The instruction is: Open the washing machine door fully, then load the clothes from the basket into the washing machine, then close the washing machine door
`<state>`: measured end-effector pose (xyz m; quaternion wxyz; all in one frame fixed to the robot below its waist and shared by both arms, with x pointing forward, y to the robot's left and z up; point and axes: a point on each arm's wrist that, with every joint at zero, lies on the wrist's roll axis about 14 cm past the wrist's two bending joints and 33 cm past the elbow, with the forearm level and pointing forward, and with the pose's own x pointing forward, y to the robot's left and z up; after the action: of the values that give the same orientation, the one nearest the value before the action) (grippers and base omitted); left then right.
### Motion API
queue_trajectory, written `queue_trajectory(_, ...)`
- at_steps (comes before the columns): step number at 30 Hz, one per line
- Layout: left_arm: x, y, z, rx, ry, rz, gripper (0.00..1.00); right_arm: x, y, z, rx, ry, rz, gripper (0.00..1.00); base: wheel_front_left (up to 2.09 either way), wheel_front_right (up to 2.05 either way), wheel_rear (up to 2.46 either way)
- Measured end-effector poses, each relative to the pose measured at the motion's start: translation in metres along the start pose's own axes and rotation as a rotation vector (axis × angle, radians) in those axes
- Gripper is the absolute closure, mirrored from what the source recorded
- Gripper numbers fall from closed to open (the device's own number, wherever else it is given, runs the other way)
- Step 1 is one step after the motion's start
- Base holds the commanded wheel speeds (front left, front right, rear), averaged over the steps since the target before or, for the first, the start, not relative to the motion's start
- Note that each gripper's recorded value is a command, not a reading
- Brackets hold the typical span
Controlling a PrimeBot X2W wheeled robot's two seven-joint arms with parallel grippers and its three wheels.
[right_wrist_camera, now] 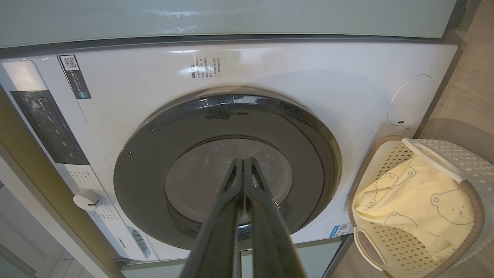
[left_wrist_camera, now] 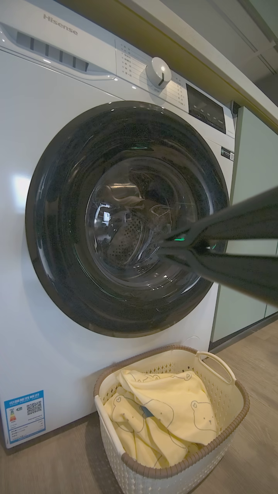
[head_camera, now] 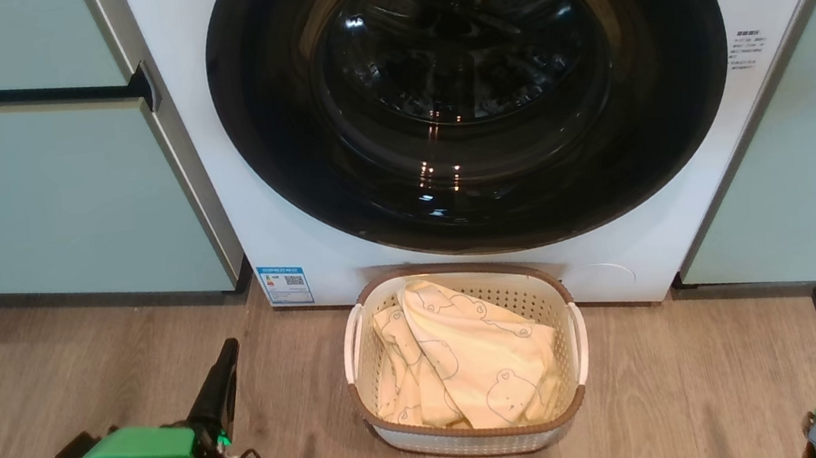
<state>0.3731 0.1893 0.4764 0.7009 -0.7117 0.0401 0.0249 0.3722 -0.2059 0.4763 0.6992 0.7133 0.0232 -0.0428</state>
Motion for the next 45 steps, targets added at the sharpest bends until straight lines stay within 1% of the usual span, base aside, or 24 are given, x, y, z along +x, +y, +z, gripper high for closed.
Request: queue_trajectory(45,0.0,0.0,0.0001,0.0,-0.001,0.0,1.0,0.0,-0.0001,-0.0003,0.002,0.0,0.0,1.0,0.0,0.0,0.0)
